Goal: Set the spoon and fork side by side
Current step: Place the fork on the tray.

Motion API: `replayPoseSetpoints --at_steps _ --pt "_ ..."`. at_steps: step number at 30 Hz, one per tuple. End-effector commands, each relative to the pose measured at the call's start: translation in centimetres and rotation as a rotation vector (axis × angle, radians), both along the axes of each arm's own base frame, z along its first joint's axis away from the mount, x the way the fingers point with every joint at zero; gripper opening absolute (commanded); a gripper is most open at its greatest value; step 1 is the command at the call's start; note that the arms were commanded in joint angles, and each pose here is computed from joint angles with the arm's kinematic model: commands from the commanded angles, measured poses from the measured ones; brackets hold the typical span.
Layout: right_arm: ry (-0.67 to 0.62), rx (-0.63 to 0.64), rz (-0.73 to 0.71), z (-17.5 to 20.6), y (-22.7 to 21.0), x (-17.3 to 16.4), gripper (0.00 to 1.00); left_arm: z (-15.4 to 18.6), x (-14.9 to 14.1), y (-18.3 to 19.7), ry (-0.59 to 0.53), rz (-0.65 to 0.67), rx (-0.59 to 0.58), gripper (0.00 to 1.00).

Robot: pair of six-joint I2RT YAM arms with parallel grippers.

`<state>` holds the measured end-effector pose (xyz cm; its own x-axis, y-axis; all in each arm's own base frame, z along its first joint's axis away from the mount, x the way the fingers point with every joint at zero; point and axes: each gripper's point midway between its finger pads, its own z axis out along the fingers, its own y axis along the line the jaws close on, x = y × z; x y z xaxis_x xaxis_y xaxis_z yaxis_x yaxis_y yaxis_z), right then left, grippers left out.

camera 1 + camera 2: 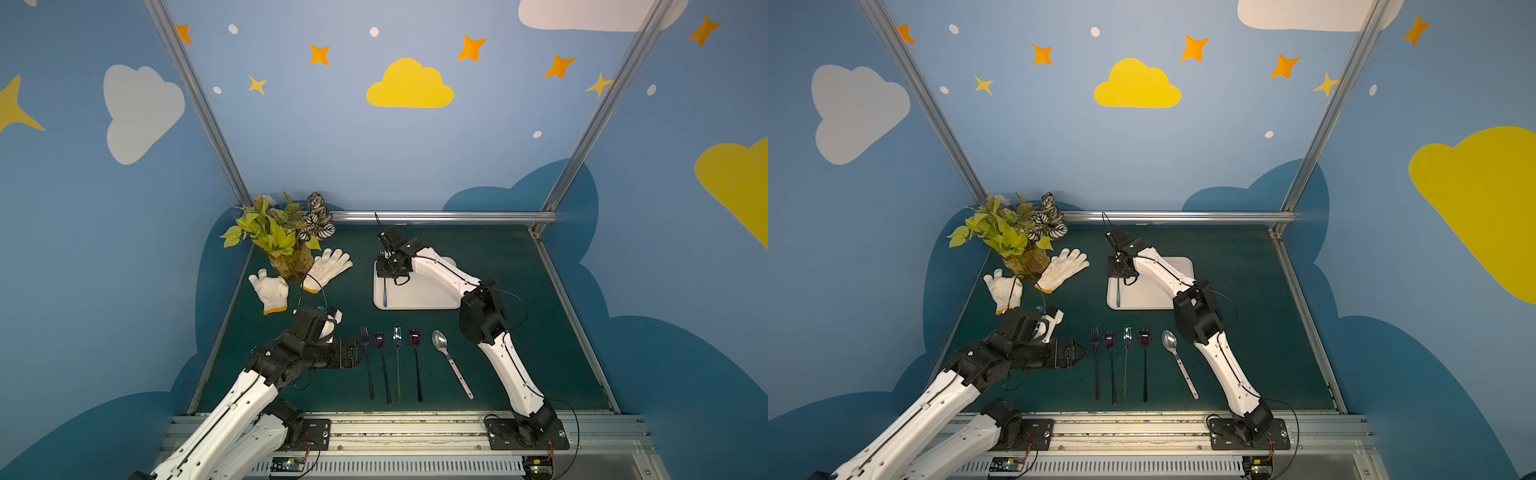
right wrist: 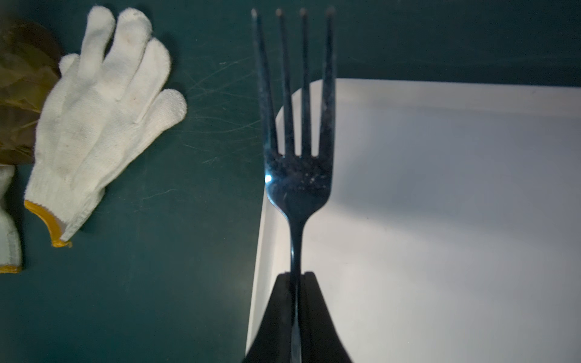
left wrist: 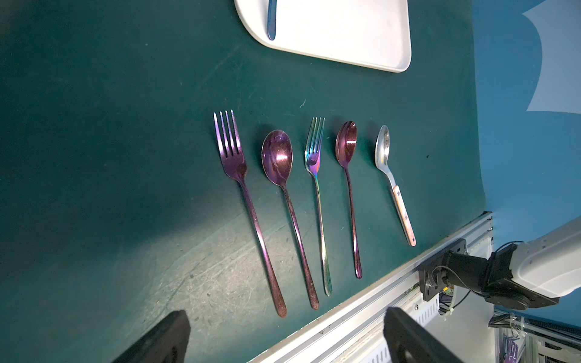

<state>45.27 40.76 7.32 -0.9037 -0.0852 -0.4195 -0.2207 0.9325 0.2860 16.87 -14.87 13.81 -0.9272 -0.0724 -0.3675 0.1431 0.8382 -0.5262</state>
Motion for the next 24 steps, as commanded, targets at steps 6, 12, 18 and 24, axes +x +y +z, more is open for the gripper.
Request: replayPoseSetpoints --at_steps 6,12,18,24 --pt "0.001 0.018 -0.018 -1.5 1.2 0.7 0.01 -0.4 -0.2 -0.2 0.007 -0.011 -0.002 1.00" --pt "0.007 0.010 -0.056 -2.6 0.7 1.3 0.04 -0.3 -0.2 -0.2 0.007 -0.015 -0.004 1.00" --pt "0.017 0.025 -0.076 -4.0 0.8 1.8 0.06 -0.5 -0.2 -0.2 0.012 -0.015 -0.002 1.00" --pt "0.033 0.042 -0.105 -4.9 0.9 2.1 0.12 -0.6 -0.1 -0.2 0.014 -0.016 0.001 1.00"
